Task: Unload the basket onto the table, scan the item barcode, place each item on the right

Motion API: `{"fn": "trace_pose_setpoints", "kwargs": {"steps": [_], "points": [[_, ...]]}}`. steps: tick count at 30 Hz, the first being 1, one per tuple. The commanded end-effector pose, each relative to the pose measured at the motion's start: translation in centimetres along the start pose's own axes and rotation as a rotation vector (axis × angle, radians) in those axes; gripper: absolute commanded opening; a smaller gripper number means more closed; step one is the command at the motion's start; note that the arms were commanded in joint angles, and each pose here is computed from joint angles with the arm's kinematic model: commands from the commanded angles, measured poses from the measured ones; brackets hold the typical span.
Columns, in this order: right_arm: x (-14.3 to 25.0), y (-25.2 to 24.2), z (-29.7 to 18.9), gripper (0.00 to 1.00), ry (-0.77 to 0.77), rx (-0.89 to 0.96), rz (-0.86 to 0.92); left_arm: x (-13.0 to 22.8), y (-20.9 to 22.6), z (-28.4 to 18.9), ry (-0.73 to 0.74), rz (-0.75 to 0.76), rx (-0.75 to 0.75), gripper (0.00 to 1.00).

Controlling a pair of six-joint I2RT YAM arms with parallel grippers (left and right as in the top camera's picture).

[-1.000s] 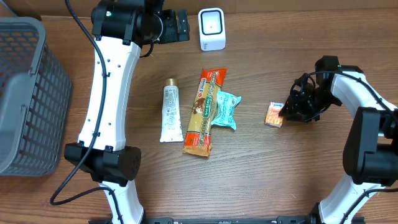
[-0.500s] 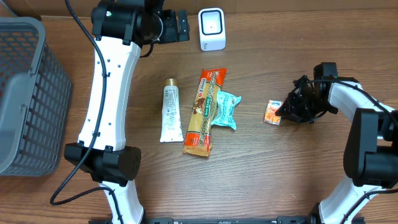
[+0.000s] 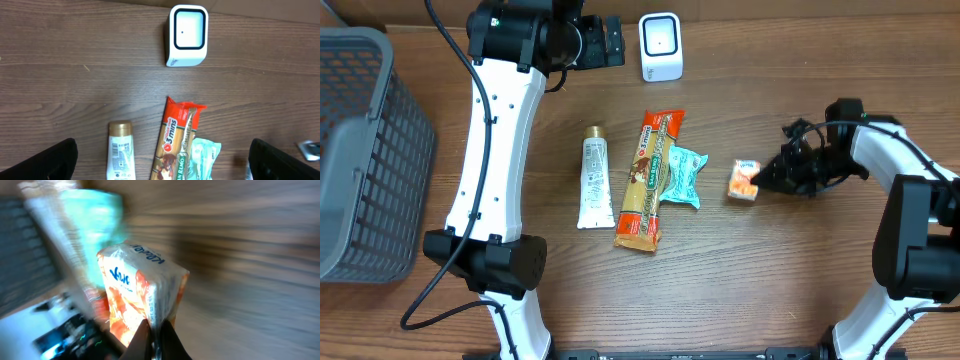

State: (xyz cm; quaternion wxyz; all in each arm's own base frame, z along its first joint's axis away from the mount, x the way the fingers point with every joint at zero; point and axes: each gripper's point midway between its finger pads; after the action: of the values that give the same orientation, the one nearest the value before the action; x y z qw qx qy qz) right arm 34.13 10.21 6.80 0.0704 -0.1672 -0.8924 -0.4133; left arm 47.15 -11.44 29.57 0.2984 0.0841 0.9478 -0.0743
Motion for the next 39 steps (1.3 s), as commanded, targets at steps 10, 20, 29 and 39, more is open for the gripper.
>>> {"fn": "trace_pose_setpoints", "kwargs": {"steps": [10,20,29,39], "points": [[2.8,16.0,-8.6,0.04,0.050,-0.729,-0.351,0.1,0.5,0.4,0.007,0.014,-0.013,1.00],[2.6,17.2,-9.4,0.03,0.083,-0.724,-0.272,0.1,0.5,0.4,0.007,0.014,-0.013,1.00],[2.6,21.1,-12.3,0.04,0.107,-0.718,-0.235,0.1,0.5,0.4,0.007,0.014,-0.013,1.00],[3.3,23.3,-12.6,0.04,0.127,-0.713,-0.287,0.1,0.5,0.4,0.007,0.014,-0.013,1.00]]}}
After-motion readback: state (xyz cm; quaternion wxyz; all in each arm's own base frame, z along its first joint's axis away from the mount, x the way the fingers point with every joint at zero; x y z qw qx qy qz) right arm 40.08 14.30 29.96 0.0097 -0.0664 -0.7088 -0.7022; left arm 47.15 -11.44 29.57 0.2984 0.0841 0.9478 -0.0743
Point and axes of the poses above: each gripper's point midway between its finger pads, its own z axis out along the fingers, its own y axis along the line the jaws close on, x = y × z, and after that the axes turned 14 degrees about z, right-handed
